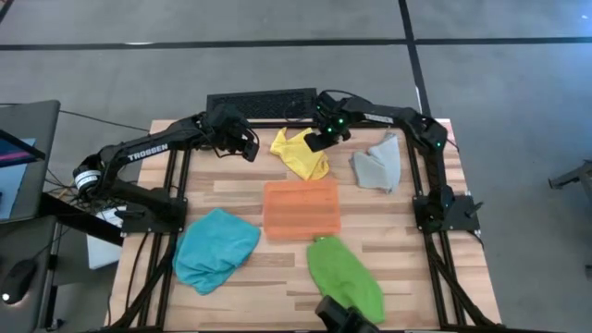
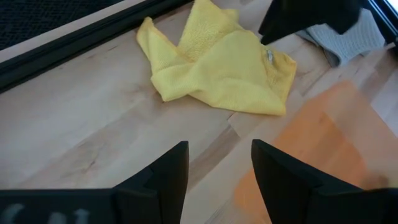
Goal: Sort microfiber towel by color & place in baskets
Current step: Fold the yellow towel
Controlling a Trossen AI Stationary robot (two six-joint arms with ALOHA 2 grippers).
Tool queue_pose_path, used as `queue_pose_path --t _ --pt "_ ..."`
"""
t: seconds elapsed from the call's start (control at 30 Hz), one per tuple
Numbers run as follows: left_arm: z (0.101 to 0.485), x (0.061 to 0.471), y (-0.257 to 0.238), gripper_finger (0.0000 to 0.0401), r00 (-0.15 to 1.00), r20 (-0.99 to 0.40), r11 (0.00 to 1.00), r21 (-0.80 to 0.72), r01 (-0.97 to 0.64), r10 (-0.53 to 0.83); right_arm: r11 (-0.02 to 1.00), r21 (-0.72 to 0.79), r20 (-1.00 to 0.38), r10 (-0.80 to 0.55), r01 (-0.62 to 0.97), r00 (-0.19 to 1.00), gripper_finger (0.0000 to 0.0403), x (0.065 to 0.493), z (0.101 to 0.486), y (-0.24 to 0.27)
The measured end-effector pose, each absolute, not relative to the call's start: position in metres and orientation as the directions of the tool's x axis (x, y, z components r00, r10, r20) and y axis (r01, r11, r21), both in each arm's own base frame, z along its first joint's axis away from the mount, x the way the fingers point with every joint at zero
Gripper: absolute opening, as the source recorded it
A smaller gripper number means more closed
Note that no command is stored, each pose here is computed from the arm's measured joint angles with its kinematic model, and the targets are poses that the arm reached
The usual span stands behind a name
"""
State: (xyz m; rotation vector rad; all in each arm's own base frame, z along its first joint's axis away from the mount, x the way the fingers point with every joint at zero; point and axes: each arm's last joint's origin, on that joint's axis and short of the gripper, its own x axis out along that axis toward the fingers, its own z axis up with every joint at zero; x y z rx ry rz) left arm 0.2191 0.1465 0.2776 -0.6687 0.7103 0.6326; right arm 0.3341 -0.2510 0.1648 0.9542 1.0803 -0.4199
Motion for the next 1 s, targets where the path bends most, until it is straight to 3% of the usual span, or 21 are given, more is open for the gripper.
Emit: queue_pose_path --t 0.23,0.7,1.0 --pt "0.278 0.219 0.146 0.0167 0.596 -0.75 0.621 -0.327 -0.712 0.288 0.556 0.348 -0.92 0.049 0.755 0.389 0.0171 0.331 0.161 -0.258" --pt "0.278 0.219 0.146 0.0167 0.596 -0.749 0.619 -0.33 -0.713 0.288 0.598 0.344 -0.926 0.088 0.724 0.367 0.0172 0.332 0.145 -0.256" --pt "0.278 0.219 0.146 0.0167 0.596 -0.749 0.619 -0.33 -0.713 0.288 0.605 0.328 -0.924 0.046 0.725 0.379 0.0159 0.334 0.146 -0.26"
